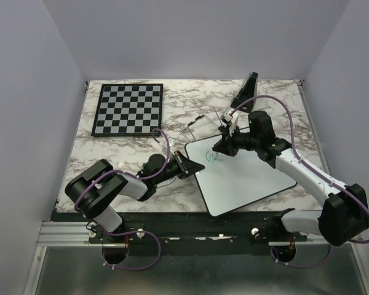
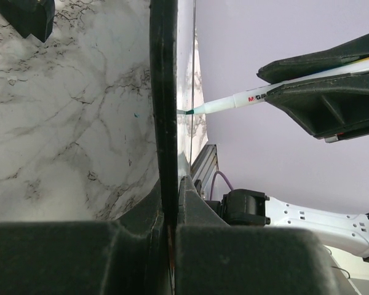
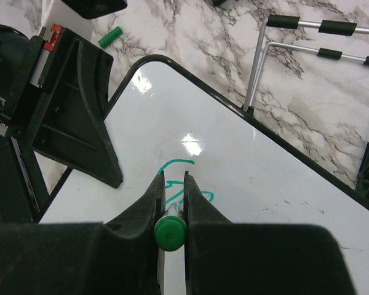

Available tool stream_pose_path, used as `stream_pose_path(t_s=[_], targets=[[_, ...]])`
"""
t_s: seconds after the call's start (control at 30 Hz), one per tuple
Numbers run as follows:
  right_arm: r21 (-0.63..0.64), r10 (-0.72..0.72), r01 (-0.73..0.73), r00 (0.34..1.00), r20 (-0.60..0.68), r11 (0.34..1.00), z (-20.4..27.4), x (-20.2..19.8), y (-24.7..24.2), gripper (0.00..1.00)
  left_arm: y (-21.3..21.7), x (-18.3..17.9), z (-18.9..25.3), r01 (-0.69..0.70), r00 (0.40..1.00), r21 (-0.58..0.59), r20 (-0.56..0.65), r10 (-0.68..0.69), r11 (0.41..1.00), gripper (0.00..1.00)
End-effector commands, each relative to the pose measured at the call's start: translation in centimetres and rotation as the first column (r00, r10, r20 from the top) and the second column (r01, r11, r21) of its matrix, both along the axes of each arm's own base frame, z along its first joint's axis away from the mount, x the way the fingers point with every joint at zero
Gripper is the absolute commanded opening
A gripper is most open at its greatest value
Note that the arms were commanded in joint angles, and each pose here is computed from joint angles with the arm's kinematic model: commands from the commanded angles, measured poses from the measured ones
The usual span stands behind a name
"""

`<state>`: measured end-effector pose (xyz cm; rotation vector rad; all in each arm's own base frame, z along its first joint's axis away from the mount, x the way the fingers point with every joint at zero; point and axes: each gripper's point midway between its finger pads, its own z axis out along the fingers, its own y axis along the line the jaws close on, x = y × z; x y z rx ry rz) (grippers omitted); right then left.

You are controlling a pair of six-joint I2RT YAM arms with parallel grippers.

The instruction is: Write a sentence on the whiteboard

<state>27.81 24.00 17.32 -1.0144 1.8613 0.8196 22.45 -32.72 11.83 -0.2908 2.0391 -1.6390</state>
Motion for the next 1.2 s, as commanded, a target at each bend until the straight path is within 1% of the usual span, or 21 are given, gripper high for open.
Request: stream_pose_path(t_s=[0.0, 0.17, 0.5, 0.67, 0.8, 0.9, 0.97, 1.1, 1.17], targets=[[0.023, -0.051, 0.050, 0.998, 0.030, 0.998, 1.8, 1.5, 0.1, 0.01, -0.8, -0.7, 1.0, 0.065, 0.993, 0.004, 0.098, -0.065, 0.998, 0.00], [0.030, -0.084, 0.082, 0.994, 0.070, 0.996, 2.8, 1.8, -0.7, 0.01, -0.8, -0.8, 0.9, 0.068, 0.993, 0.004, 0.098, -0.068, 0.998, 0.00], [-0.015, -0.147, 0.148, 0.987, 0.067, 0.989, 1.1, 2.9, -2.3, 0.01, -0.8, -0.9, 0.9, 0.070, 0.993, 0.005, 0.097, -0.070, 0.998, 0.00], [-0.030, -0.146, 0.147, 0.988, 0.050, 0.989, 0.3, 3.0, -2.3, 0.01, -0.8, -0.8, 0.8, 0.068, 0.993, 0.006, 0.096, -0.068, 0.998, 0.00], [-0.024, -0.113, 0.114, 0.993, 0.023, 0.993, -0.2, 2.8, -1.7, 0.01, -0.9, -0.8, 0.9, 0.070, 0.993, 0.004, 0.098, -0.070, 0.998, 0.00], [-0.028, -0.124, 0.124, 0.992, 0.022, 0.992, -0.2, 3.1, -1.7, 0.01, -0.8, -0.8, 0.8, 0.070, 0.993, 0.005, 0.097, -0.070, 0.998, 0.00], [-0.027, -0.139, 0.140, 0.990, 0.024, 0.990, -0.1, 3.5, -1.8, 0.01, -0.9, -0.9, 0.9, 0.070, 0.993, 0.003, 0.097, -0.070, 0.998, 0.00], [-0.039, -0.232, 0.235, 0.971, 0.062, 0.971, 0.2, 4.8, -2.9, 0.01, -0.8, -0.8, 0.8, 0.066, 0.993, 0.004, 0.096, -0.067, 0.998, 0.00], [-0.042, -0.245, 0.248, 0.967, 0.063, 0.968, 0.1, 4.9, -3.2, 0.00, -0.8, -0.9, 0.8, 0.068, 0.993, 0.004, 0.096, -0.068, 0.998, 0.00]])
